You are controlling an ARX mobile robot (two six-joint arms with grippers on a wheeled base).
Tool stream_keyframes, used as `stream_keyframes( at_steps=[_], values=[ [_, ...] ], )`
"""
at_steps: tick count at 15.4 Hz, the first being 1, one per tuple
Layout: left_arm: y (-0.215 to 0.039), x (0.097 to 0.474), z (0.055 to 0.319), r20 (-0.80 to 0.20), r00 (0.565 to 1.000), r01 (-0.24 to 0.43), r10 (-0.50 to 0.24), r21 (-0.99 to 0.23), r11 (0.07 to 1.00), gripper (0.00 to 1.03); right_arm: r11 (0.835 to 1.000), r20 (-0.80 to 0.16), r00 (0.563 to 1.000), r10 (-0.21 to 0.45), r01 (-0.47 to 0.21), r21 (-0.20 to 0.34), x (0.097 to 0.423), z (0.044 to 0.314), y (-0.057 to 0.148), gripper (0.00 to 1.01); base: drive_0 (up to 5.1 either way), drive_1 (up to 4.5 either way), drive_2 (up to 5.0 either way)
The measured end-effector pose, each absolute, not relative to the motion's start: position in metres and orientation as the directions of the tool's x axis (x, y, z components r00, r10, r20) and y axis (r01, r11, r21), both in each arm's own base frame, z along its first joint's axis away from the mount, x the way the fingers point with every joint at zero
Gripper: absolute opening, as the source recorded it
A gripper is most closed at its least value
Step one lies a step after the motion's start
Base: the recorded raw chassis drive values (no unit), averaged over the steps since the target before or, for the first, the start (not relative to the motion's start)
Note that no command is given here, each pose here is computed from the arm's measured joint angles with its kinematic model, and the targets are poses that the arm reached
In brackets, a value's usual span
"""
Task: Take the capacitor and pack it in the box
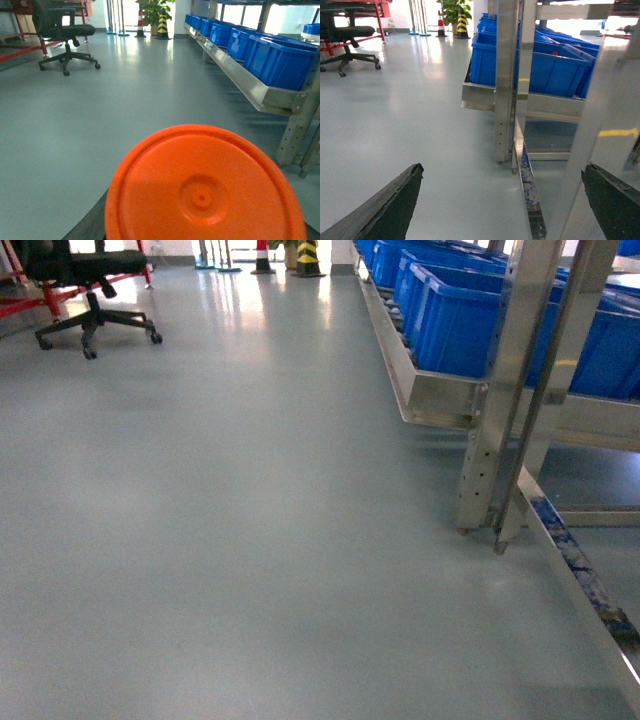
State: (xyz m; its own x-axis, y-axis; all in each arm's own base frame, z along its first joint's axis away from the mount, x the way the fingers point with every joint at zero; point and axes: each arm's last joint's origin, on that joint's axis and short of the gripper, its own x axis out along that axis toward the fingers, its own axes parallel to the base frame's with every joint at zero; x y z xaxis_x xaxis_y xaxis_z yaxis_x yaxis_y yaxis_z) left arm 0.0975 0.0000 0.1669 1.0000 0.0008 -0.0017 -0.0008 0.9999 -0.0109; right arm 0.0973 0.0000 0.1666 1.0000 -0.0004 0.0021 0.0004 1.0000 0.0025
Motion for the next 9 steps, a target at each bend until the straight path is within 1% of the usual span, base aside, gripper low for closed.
stream_keyframes(
  at_steps=[9],
  values=[
    [0.0000,0.0975,0.1667,-0.004,1.000,0.000,0.000,-0.011,1.000,0.44,1.000,0.001,1.000,0.000,0.000,0.002,0.0973,0.1666,0.0000,0.98,-5.0,2.44,2.4]
  ],
)
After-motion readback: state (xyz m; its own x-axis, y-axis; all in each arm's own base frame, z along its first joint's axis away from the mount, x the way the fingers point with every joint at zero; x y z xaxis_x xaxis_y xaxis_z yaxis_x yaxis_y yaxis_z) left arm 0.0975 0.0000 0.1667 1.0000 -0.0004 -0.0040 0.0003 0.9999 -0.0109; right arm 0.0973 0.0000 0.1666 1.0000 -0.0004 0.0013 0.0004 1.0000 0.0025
